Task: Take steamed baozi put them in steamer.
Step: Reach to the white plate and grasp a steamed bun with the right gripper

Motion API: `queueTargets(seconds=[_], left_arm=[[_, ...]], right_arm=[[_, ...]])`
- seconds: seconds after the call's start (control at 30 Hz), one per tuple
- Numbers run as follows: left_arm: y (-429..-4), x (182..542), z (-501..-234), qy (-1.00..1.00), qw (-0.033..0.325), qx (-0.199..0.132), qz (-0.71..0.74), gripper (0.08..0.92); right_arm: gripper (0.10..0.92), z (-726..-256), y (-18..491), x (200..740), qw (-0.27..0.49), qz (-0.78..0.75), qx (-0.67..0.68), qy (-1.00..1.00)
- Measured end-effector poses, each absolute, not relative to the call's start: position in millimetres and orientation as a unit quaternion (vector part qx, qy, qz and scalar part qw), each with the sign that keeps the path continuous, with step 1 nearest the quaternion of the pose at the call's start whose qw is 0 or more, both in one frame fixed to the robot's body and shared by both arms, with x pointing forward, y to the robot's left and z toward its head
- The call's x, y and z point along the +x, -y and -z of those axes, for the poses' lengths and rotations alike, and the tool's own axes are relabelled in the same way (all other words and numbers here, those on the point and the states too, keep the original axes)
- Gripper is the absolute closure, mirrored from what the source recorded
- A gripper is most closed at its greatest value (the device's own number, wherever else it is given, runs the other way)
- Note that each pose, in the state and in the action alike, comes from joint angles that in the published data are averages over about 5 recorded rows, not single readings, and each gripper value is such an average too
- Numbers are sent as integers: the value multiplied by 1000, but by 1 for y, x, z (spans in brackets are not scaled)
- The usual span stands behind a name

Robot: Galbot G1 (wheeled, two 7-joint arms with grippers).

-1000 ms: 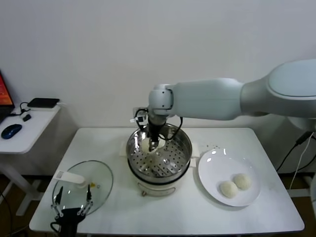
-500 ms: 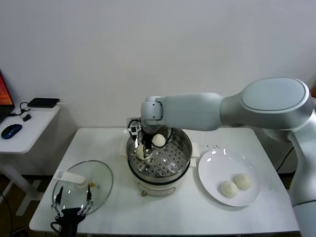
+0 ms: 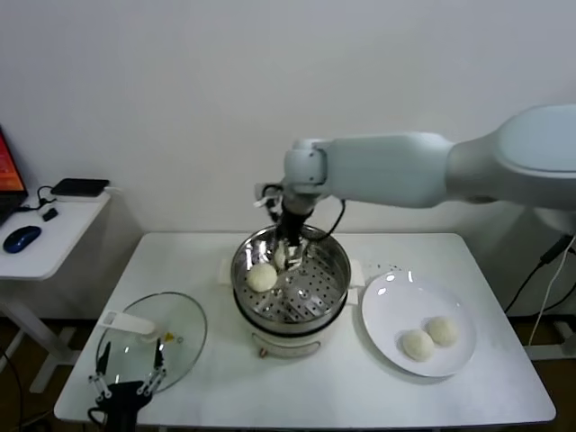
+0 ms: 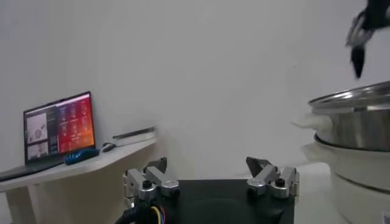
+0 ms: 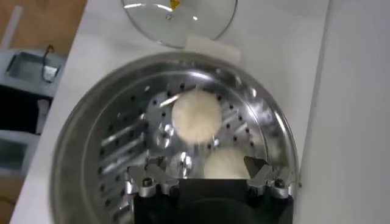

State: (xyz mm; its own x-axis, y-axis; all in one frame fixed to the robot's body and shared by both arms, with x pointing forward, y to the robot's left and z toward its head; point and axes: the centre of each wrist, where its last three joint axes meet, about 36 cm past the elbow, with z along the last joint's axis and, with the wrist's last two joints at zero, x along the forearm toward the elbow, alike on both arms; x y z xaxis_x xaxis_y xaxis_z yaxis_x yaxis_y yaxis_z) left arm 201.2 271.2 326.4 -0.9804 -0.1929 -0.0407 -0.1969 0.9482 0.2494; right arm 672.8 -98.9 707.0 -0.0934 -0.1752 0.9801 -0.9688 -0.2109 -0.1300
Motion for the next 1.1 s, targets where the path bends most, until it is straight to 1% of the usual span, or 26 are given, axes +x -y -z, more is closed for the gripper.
queueTargets(seconds=[0.13,0.27,0.4,0.53,0.77,1.1], left_arm=[[-271,201,-325,-987,6,-96,-128,177],[-272,199,-324,-987,3,-96,-130,177],[-272,199,-322,-987,2,-96,-130,177],[-271,200,-319,-987,1,-96,-129,177],[-269,200,-317,-987,1,-98,-129,177],[-272,197,-314,-986,-4,-102,-132,177]], right_arm=[[200,-728,161,672,384,-535,563,500],[200,-733,222,661,407,-534,554,492],[200,-720,275,642,437,-532,544,481],[200,-695,314,621,457,-526,539,473],[200,-633,355,590,473,-510,537,478],[200,-547,361,561,467,-502,537,491]])
